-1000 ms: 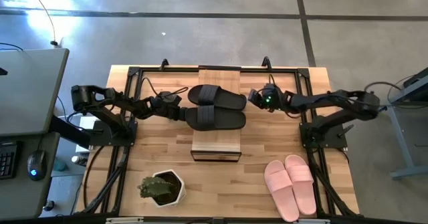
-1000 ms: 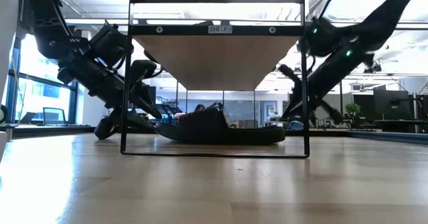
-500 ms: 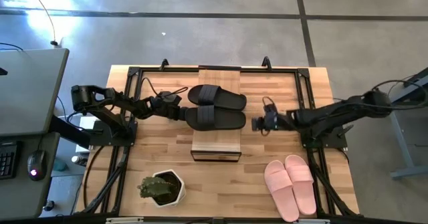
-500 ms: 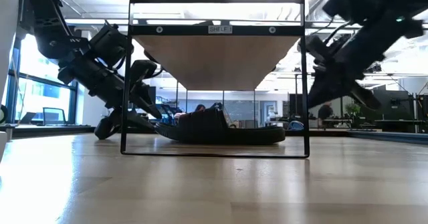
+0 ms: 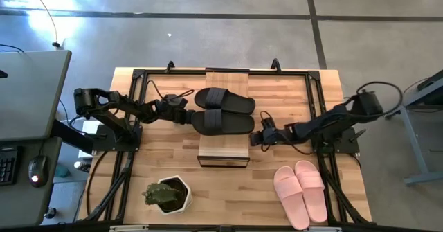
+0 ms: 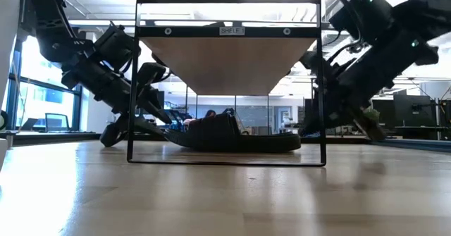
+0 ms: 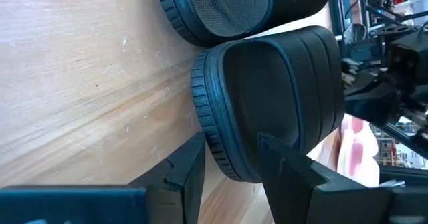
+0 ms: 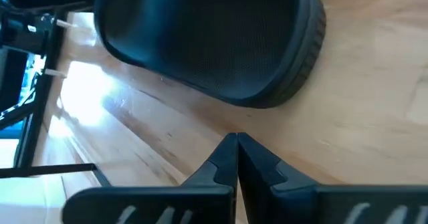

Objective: Pick and place slides into the shelf
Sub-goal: Adjust the black slippers under the shelf

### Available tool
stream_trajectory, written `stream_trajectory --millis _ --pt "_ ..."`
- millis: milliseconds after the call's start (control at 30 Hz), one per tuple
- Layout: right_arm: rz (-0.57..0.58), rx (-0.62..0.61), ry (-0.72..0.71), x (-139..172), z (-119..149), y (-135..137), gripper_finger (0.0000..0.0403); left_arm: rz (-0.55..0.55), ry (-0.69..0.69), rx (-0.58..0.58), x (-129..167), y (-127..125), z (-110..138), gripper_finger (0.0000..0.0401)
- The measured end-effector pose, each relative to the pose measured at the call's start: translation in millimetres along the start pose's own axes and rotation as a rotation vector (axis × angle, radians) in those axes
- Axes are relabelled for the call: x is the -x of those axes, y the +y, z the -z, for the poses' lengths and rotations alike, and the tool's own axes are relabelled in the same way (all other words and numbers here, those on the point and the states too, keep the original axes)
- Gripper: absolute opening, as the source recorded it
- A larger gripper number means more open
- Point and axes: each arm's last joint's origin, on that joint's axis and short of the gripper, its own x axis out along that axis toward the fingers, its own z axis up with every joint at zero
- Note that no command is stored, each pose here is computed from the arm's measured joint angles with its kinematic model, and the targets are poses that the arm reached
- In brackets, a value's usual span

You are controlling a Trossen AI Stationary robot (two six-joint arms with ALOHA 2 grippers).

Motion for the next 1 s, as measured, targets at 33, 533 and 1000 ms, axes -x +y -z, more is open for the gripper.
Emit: stream_trajectory --millis 33,533,1000 --pt "-0.003 -0.005 0.000 -2.7 1.8 -0.6 0.0000 0.001 0.000 0.001 0.0 -0.1 0.0 0.0122" --pt "0.030 -0.097 -0.089 -19.1 -1.9 -9.4 0.0000 -0.023 -0.053 0.006 -0.9 -1.4 -2.9 0.0122" --pt "0.064 -0.132 -0.152 -23.2 -17.5 -14.9 0.0000 -0.039 -0.138 -0.018 -4.6 -11.4 -13.2 0.0122"
